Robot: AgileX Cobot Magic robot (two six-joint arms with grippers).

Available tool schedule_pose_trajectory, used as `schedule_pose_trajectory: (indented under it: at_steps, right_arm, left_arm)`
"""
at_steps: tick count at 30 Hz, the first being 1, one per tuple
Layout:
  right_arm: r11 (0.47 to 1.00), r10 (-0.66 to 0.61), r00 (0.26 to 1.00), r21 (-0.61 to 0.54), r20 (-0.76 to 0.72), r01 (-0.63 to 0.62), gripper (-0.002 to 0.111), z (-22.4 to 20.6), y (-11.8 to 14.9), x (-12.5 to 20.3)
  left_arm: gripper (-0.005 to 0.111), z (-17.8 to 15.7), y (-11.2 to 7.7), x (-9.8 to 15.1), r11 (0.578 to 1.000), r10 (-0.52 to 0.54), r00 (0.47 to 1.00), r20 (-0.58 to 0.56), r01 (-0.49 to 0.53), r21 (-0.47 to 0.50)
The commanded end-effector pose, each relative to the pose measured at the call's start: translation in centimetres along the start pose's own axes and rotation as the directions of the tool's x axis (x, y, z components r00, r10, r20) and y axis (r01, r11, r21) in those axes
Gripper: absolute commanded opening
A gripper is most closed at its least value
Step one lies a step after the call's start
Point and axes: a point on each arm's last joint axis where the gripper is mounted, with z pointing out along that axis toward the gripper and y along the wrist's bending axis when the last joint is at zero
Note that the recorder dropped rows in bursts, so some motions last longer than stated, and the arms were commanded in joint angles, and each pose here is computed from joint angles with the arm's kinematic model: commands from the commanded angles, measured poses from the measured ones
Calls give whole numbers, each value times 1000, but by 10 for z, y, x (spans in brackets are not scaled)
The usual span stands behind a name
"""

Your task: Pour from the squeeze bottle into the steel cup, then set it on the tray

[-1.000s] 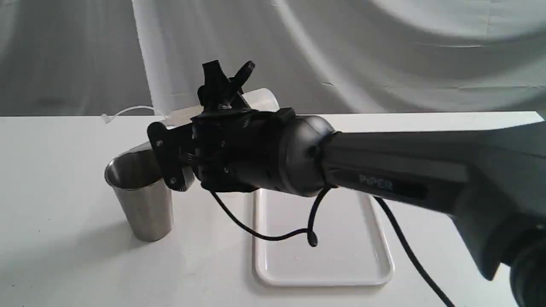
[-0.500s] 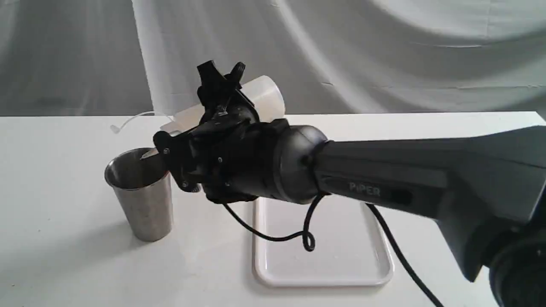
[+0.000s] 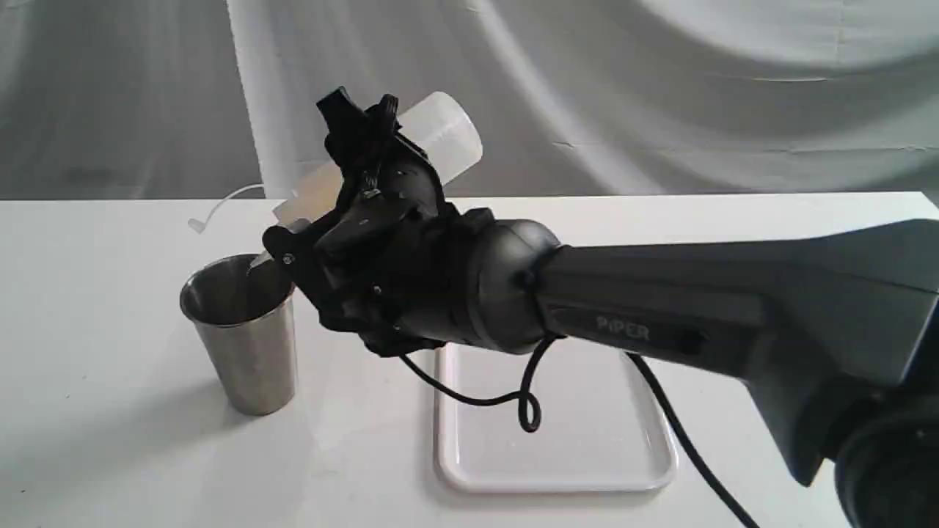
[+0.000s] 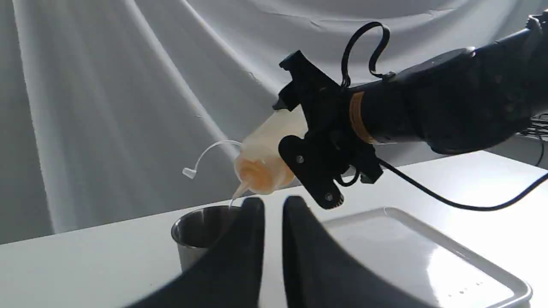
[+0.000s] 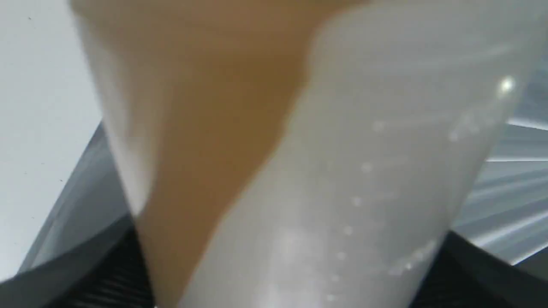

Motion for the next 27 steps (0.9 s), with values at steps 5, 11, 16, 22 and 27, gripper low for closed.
schedule_pose_trajectory:
  at_steps: [5, 11, 16, 22, 27]
  right_arm:
    - [997, -48, 997, 58, -53, 51, 0, -1, -8, 6]
    - [997, -47, 997, 57, -62, 51, 0, -1, -9, 7]
    - [997, -47, 997, 57, -62, 51, 0, -1, -9, 7]
    - [997, -48, 998, 59, -51, 51, 0, -1, -9, 6]
    - [996, -60, 997, 62, -37, 62, 0, -1, -9, 4]
  left_arm:
    - [8, 1, 0, 1, 1000, 4, 1000, -1, -4, -1]
    - [8, 1, 0, 1, 1000, 4, 1000, -1, -4, -1]
    - [8, 1, 0, 1, 1000, 4, 1000, -1, -4, -1]
    - [8, 1, 0, 1, 1000, 4, 1000, -1, -4, -1]
    - [8, 1, 0, 1, 1000, 4, 1000, -1, -4, -1]
